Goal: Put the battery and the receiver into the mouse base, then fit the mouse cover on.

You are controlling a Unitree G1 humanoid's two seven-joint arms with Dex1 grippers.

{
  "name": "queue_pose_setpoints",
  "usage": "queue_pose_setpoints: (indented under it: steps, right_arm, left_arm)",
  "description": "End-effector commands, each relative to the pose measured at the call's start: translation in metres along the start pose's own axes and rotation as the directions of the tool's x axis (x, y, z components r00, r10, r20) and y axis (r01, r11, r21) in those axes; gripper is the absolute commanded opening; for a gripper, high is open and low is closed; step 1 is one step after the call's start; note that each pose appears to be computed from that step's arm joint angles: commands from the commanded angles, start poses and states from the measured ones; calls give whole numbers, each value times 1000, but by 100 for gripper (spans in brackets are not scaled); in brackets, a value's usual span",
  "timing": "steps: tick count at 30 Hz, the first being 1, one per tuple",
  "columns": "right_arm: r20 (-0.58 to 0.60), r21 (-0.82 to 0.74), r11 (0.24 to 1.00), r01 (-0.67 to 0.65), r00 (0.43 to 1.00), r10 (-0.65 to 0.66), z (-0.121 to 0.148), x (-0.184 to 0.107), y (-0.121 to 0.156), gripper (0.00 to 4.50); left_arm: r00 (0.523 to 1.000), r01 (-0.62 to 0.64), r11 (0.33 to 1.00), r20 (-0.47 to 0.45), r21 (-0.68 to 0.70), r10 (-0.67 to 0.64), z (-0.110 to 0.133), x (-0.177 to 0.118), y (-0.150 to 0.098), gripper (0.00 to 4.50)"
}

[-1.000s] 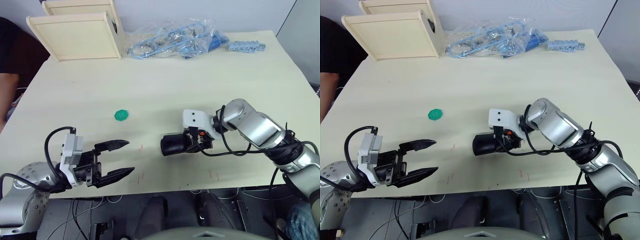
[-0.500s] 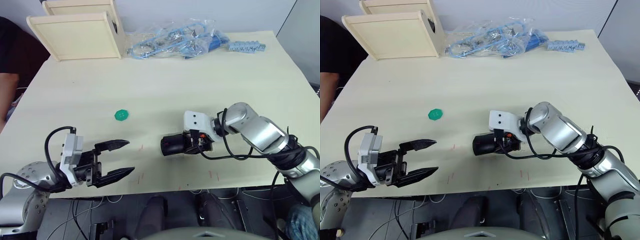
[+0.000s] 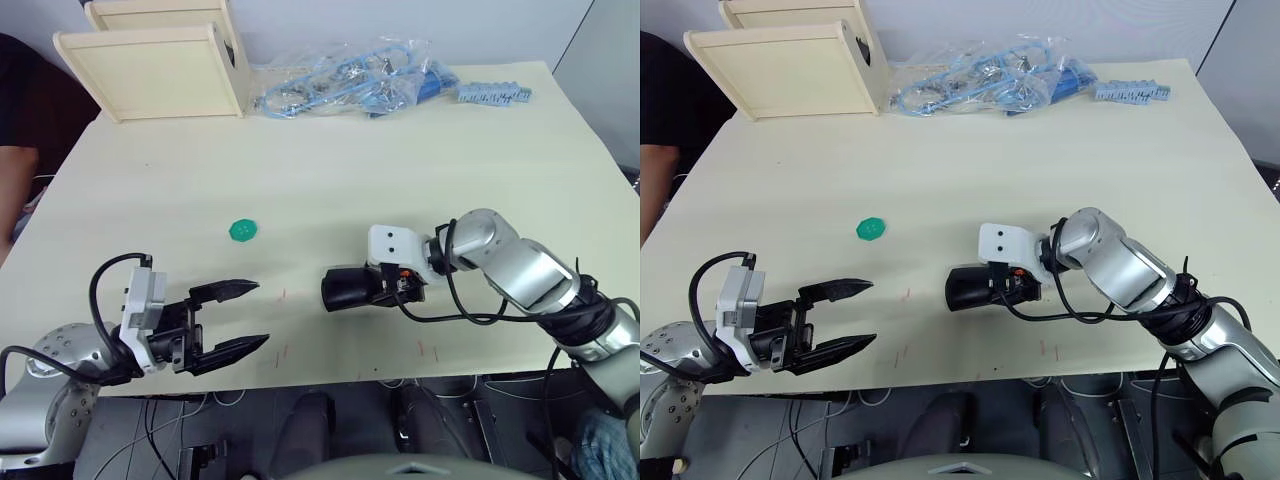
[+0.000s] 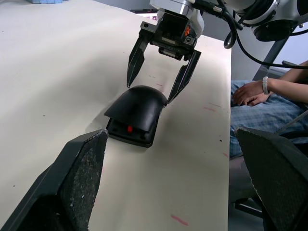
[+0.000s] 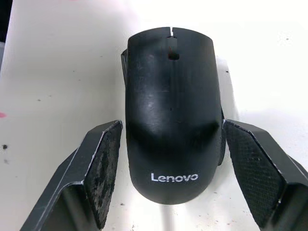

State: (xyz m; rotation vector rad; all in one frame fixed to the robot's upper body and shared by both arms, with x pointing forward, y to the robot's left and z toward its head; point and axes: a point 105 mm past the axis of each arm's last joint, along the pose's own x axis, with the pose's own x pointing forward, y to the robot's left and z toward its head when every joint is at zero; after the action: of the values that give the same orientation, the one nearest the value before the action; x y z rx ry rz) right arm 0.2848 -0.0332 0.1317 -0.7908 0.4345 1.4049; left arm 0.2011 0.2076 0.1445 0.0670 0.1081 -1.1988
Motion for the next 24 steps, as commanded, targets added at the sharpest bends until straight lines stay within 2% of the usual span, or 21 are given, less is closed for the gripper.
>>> queue_pose_setpoints:
  steps: [1, 24]
  right_arm:
    - [24, -52, 999, 11, 1000, -10, 9, -3, 2, 347]
    - [13, -28, 999, 21, 1000, -20, 3, 1, 0, 347]
  left_arm:
    - [1000, 4, 1000, 7, 26, -4, 4, -1, -1, 450]
    - [1000, 3, 1000, 7, 30, -3, 4, 0, -1, 450]
